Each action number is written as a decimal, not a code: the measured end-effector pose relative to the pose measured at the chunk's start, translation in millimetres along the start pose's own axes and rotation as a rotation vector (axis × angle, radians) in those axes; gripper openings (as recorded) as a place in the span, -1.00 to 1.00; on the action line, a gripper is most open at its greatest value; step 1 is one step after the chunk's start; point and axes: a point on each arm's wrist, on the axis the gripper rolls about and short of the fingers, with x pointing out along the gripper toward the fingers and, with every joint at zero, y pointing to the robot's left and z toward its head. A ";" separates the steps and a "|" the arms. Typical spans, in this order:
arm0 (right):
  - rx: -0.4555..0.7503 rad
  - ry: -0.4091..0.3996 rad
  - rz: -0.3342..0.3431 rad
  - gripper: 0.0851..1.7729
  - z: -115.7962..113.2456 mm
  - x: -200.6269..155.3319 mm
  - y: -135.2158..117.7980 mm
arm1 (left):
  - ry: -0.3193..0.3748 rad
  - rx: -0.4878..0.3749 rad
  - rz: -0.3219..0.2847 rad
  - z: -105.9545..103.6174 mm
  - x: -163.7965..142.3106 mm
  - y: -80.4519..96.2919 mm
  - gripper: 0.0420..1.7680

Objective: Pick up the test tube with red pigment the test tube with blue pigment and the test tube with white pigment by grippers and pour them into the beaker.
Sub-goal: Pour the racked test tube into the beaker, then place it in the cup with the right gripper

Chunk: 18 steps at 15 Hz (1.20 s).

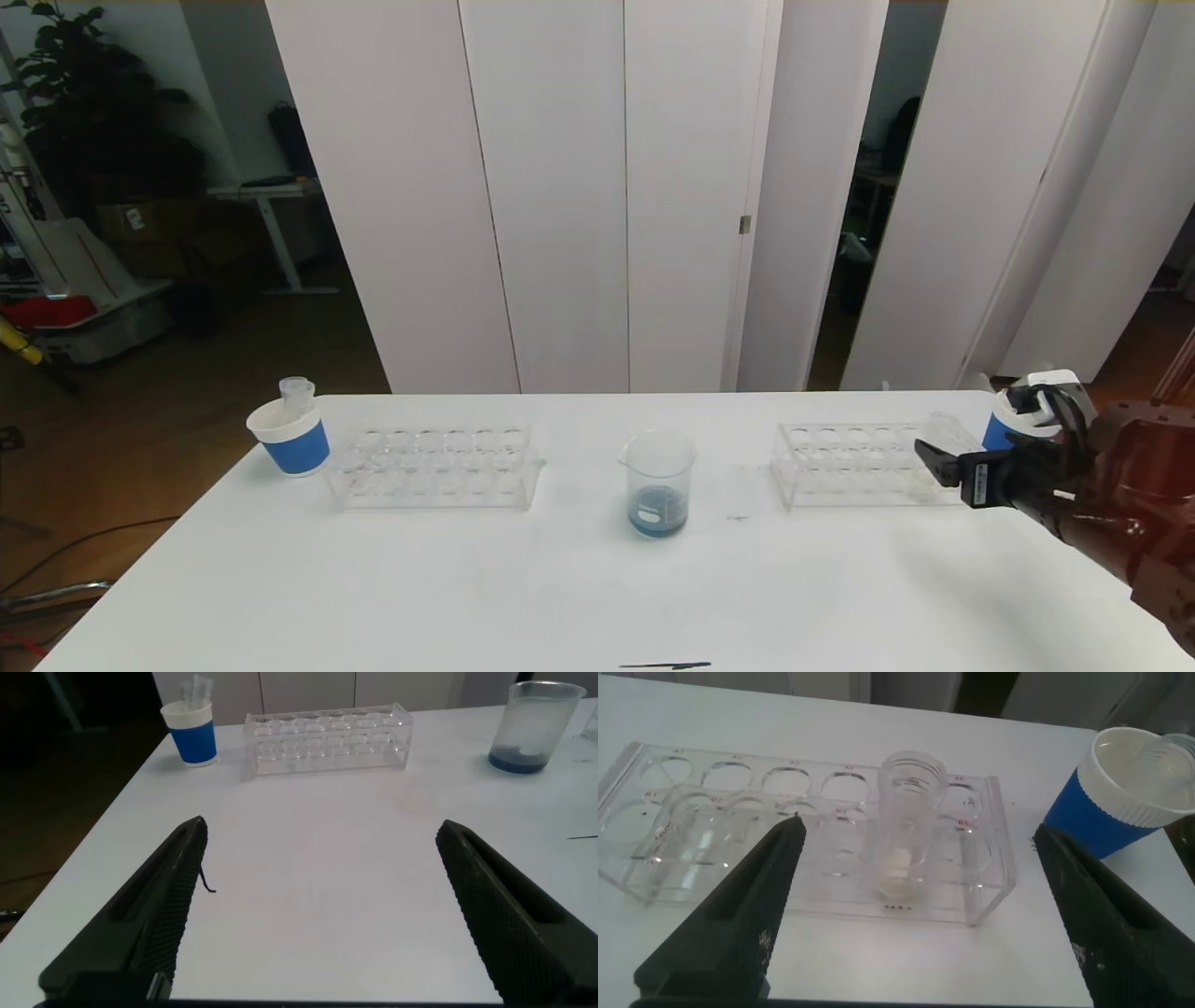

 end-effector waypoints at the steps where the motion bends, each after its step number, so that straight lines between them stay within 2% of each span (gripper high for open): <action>1: -0.003 0.002 0.001 0.97 -1.6 6.8 0.4 | 0.000 0.000 0.000 0.0 0.0 0.0 0.98; 6: -0.004 0.009 0.014 0.97 -7.9 31.7 4.8 | 0.000 0.000 0.000 0.0 0.0 0.0 0.98; 11: -0.005 -0.014 0.022 0.97 -9.5 37.4 9.3 | 0.000 0.000 0.000 0.0 0.0 0.0 0.98; 12: -0.004 -0.014 0.023 0.89 -9.8 37.8 9.6 | 0.000 0.000 0.000 0.0 0.0 0.0 0.98; 13: -0.002 -0.012 0.023 0.63 -10.5 38.3 9.7 | 0.000 0.000 0.000 0.0 0.0 0.0 0.98; 14: 0.001 -0.010 0.023 0.21 -11.1 39.5 9.7 | 0.000 0.000 0.000 0.0 0.0 0.0 0.98; 15: 0.005 -0.011 0.017 -0.36 -11.0 41.4 9.4 | 0.000 0.000 0.000 0.0 0.0 0.0 0.98; 16: 0.015 -0.013 0.018 -0.61 -10.8 42.7 8.9 | 0.000 0.000 0.000 0.0 0.0 0.0 0.98; 17: 0.025 -0.014 0.019 -0.58 -10.5 43.6 9.1 | 0.000 0.000 0.000 0.0 0.0 0.0 0.98; 18: 0.031 -0.020 0.019 -0.34 -9.3 45.0 9.1 | 0.000 0.000 0.000 0.0 0.0 0.0 0.98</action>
